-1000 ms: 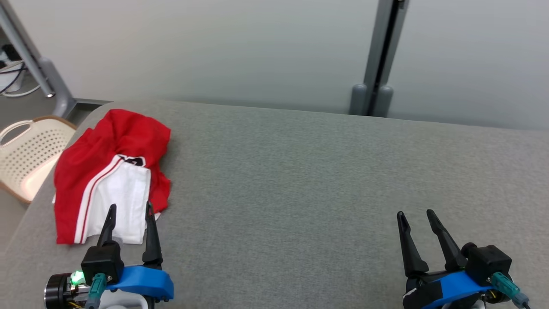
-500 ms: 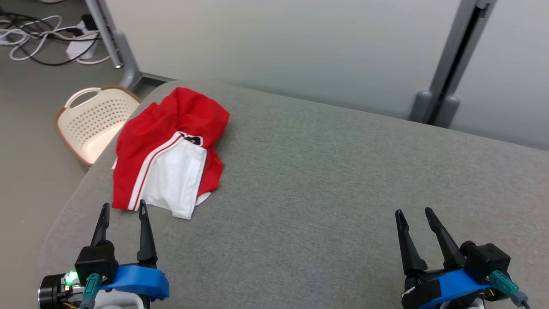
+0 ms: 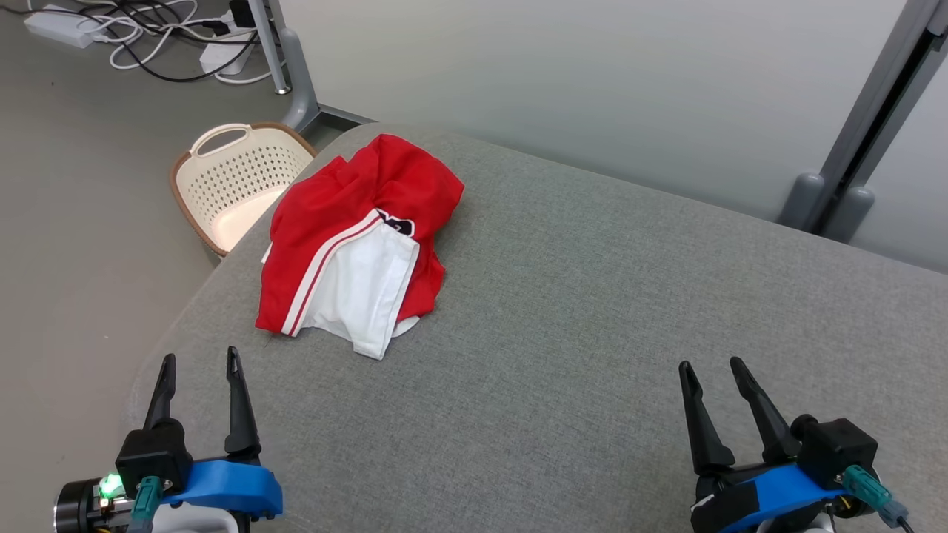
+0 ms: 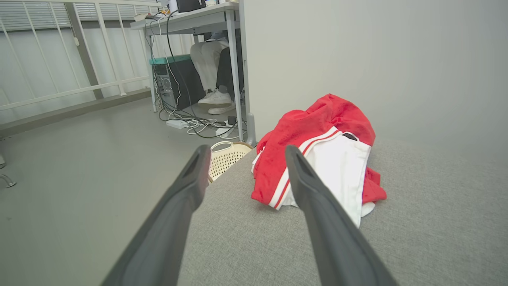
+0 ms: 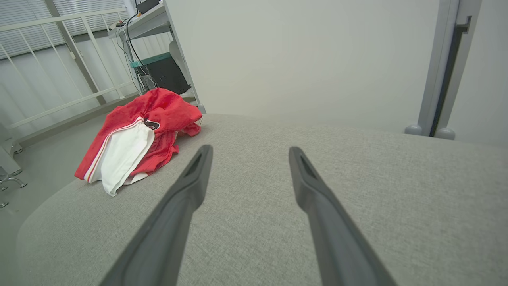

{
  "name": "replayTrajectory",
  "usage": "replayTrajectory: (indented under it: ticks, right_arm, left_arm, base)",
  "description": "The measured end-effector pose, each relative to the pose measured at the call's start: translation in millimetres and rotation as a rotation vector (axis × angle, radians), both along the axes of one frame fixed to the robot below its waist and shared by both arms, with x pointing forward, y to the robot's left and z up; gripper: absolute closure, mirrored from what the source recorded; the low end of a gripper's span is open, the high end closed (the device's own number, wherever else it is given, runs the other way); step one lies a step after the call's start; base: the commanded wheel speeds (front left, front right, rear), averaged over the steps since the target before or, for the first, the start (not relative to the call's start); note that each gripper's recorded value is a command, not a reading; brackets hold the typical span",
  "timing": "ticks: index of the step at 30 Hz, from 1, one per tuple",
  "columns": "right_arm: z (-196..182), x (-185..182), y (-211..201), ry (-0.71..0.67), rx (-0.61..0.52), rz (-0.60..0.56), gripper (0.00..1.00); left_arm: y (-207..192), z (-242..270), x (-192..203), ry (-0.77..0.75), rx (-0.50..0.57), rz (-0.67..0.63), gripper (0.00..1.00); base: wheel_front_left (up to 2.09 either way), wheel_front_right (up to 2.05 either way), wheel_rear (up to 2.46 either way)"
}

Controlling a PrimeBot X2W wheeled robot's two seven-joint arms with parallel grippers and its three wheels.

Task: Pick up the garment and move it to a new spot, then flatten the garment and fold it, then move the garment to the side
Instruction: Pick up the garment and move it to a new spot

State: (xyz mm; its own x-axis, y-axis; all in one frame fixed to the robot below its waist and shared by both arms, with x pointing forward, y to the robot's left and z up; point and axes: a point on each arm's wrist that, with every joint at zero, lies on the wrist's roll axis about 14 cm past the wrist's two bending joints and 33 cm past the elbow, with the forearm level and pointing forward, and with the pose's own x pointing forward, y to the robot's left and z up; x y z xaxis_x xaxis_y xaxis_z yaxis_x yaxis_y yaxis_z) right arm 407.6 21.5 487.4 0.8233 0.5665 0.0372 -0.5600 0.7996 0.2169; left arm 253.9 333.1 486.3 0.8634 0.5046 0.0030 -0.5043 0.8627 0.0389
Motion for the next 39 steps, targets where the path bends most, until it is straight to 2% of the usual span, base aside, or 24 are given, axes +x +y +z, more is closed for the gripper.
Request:
replayTrajectory:
  ticks: [11,18,30,33,39]
  right_arm:
    - [0,-1,2,0.000,-0.001,0.008,0.00]
    - [2,6,-5,-0.022,-0.010,-0.013,0.00]
    - [-12,37,-28,-0.062,-0.080,-0.077,0.00]
    - [-18,47,-35,-0.066,-0.099,-0.095,0.00]
    - [-35,61,-53,-0.052,-0.126,-0.139,0.00]
  left_arm:
    - [4,0,-1,0.003,0.002,0.011,0.00]
    - [17,21,25,-0.045,0.028,-0.011,0.00]
    - [51,89,134,-0.160,0.132,-0.082,0.00]
    - [52,86,165,-0.142,0.128,-0.117,0.00]
    - [50,46,222,-0.022,0.094,-0.179,0.00]
  base:
    - [0.00,0.00,0.00]
    - [0.00,0.00,0.00]
    - [0.00,0.00,0.00]
    - [0.00,0.00,0.00]
    - [0.00,0.00,0.00]
